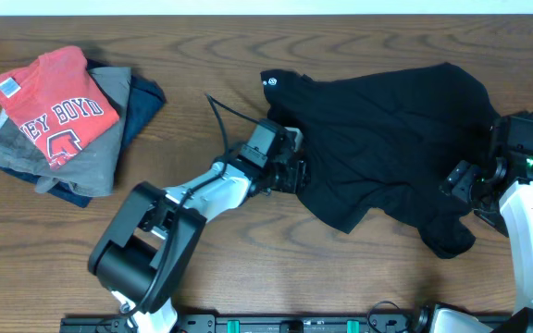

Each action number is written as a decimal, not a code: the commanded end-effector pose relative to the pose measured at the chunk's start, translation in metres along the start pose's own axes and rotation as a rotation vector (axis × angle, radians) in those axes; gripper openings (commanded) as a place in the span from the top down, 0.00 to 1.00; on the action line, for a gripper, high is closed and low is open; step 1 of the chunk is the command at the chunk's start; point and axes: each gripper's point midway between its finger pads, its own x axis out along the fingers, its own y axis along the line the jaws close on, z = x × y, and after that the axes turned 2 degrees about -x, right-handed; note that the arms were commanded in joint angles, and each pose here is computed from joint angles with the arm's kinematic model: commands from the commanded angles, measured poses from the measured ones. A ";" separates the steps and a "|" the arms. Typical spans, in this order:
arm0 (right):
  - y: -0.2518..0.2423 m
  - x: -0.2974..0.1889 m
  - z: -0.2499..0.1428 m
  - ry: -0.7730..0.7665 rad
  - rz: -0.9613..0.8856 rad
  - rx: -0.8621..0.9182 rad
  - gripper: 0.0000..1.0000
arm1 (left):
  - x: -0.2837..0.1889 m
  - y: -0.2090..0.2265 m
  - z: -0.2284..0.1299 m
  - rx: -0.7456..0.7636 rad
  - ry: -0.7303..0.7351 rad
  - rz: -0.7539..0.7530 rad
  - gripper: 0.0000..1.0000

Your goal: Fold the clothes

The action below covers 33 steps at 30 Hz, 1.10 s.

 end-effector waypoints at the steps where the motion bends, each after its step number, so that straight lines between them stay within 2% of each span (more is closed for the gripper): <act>1: -0.004 -0.003 0.004 -0.017 -0.004 0.024 0.01 | 0.006 0.009 -0.009 -0.007 0.024 0.023 0.94; 3: -0.004 -0.003 0.004 -0.016 -0.004 0.024 0.01 | -0.002 0.019 -0.003 -0.032 0.012 0.049 0.94; 6: -0.003 -0.003 0.001 -0.003 0.005 0.022 0.01 | -0.034 0.055 0.025 -0.072 -0.061 0.152 0.94; 13: -0.002 -0.003 0.000 0.006 0.014 0.021 0.01 | -0.182 0.142 0.118 -0.252 -0.398 0.303 0.94; 14: -0.001 -0.003 0.000 0.007 0.017 0.021 0.01 | -0.200 0.151 0.124 -0.281 -0.429 0.313 0.83; 15: -0.001 -0.003 -0.001 0.008 0.020 0.021 0.01 | -0.217 0.158 0.126 -0.313 -0.456 0.312 0.43; 16: 0.000 -0.003 -0.001 0.009 0.022 0.021 0.01 | -0.228 0.162 0.125 -0.338 -0.467 0.294 0.11; 17: 0.000 -0.003 -0.001 0.010 0.022 0.021 0.01 | -0.234 0.163 0.120 -0.360 -0.456 0.261 0.02; 19: 0.000 -0.003 -0.001 0.011 0.022 0.020 0.01 | -0.232 0.156 0.099 -0.419 -0.375 0.186 0.02; 21: -0.001 -0.003 -0.003 0.019 0.021 0.018 0.01 | -0.221 0.142 0.065 -0.507 -0.228 0.109 0.02; 26: 0.006 -0.003 -0.008 0.043 0.062 0.006 0.01 | -0.199 0.116 -0.010 -0.648 0.071 0.100 0.02; 30: 0.008 -0.003 -0.008 0.047 0.071 0.007 0.01 | -0.178 0.106 -0.032 -0.583 0.148 0.108 0.02; 33: 0.009 -0.004 -0.009 0.051 0.078 0.006 0.01 | -0.164 0.112 -0.039 -0.521 0.154 0.186 0.02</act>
